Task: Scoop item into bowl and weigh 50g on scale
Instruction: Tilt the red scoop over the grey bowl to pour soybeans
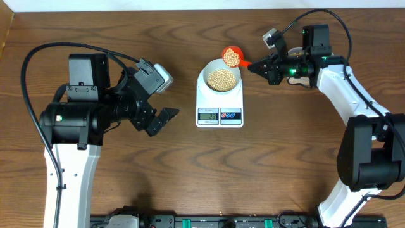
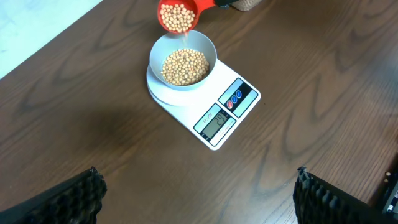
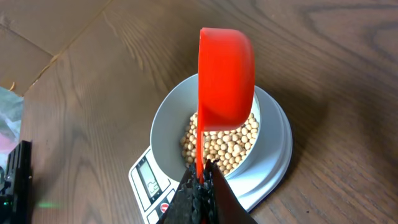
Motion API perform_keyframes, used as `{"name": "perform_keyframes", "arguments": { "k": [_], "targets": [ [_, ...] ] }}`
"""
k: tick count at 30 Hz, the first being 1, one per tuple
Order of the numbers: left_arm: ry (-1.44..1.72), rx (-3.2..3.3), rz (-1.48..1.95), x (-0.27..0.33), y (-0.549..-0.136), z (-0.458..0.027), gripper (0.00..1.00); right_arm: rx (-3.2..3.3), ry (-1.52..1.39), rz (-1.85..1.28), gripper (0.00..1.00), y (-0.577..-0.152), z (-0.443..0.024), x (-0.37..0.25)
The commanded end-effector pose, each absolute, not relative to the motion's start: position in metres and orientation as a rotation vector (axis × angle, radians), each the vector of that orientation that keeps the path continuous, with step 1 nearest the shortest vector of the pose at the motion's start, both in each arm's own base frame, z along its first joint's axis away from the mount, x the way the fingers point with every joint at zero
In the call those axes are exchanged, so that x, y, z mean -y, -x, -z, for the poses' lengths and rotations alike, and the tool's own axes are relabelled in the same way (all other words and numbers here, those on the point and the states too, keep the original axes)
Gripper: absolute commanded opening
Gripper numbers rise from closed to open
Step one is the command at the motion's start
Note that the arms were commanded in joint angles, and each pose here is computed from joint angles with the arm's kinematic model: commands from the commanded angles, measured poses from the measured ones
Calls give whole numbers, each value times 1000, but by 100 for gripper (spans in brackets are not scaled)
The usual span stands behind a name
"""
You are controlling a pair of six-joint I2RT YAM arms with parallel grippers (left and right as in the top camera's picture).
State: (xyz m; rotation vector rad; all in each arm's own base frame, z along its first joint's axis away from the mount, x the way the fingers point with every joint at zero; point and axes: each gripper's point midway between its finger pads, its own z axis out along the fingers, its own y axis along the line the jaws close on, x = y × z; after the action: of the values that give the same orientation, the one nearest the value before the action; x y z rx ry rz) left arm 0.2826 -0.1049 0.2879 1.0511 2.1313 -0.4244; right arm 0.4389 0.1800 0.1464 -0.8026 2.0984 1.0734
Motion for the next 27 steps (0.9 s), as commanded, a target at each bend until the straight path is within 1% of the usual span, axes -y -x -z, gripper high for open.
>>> {"name": "perform_keyframes", "arguments": {
  "k": [1, 14, 21, 24, 27],
  "targets": [
    [-1047, -2108, 431, 106, -283, -296, 98, -2090, 830, -1084, 1, -436, -141, -184],
    [-1047, -2108, 431, 106, -283, -296, 98, -2011, 929, -1049, 1, -435, -144, -185],
    [-1047, -2108, 431, 106, -283, -296, 98, -2006, 933, -1050, 1, -435, -144, -187],
    [-1047, -2108, 431, 106, -283, -296, 99, -1954, 945, -1108, 1, -432, -153, -190],
    [-1047, -2108, 431, 106, -283, -296, 98, -1994, 941, -1041, 1, -436, -145, -188]
  ]
}}
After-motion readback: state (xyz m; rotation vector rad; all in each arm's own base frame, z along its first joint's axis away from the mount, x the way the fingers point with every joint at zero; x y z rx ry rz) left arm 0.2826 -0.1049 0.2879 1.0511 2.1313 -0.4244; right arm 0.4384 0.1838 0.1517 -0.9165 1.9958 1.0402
